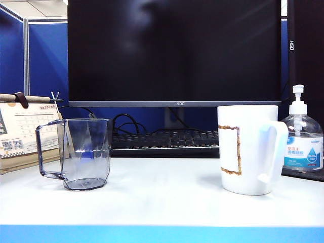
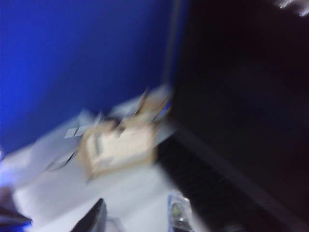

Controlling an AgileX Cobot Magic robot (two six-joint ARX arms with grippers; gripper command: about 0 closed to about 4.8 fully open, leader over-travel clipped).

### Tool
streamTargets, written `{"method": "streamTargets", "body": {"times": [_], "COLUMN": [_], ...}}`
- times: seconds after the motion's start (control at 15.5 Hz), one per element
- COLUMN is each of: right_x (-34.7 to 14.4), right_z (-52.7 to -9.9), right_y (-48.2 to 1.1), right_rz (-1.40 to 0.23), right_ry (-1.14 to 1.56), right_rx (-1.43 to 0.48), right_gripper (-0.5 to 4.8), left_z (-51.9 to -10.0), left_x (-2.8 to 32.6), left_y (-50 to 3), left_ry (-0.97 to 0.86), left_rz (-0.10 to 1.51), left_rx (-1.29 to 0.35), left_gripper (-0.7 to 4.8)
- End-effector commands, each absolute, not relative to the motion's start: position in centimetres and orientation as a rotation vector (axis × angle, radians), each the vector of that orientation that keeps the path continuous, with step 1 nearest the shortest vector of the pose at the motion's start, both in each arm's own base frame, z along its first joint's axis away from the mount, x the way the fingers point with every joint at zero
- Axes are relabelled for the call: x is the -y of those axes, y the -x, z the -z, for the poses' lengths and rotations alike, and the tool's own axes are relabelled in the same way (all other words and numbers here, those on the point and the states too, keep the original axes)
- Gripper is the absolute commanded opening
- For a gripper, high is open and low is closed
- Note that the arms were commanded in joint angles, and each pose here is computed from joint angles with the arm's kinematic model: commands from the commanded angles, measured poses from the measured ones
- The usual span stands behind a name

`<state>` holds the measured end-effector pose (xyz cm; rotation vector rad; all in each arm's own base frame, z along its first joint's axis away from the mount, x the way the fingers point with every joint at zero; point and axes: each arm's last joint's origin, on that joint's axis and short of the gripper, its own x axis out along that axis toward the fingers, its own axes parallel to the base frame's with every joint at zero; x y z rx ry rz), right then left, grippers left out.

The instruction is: Swap the positions of the transparent plastic cup and the white ceramic cup.

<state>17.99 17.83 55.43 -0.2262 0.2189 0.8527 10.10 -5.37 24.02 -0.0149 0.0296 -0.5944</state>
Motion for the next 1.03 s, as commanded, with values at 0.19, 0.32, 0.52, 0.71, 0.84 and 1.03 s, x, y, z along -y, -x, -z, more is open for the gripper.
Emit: {"method": "streamTargets", "body": {"times": [0.19,0.32,0.52,0.71,0.84,1.03], "right_x": [-7.3,-2.8,1.2,1.9,0.4,-3.5], "right_z": [-58.4,-56.1,-49.2,-39.9,-33.5,-29.8], "right_y": [-7.4,-3.3,0.3,1.1,-0.3,-3.9], "right_rz": [-0.799,-0.661,-0.545,-0.572,-0.605,-0.676], "right_ry": [0.229,0.169,-0.029,-0.196,-0.282,-0.173], "right_rx": [-0.077,-0.086,0.044,0.198,0.24,0.015], "right_gripper": [1.66,1.43,1.43,1.43,1.44,1.44], "left_z": [-26.2,-26.7,-27.8,-25.9,-24.0,-22.0], "left_x": [5.3,5.1,4.7,5.1,5.3,5.4], "left_y": [-9.9,-9.5,-8.7,-9.1,-9.4,-9.6], "left_ry": [-0.201,-0.181,-0.162,-0.14,-0.043,0.006], "left_rz": [0.558,0.56,0.555,0.642,0.66,0.674], "left_rx": [0.264,0.314,0.442,0.367,0.324,0.259], "left_gripper": [0.17,0.17,0.17,0.16,0.13,-0.06]}}
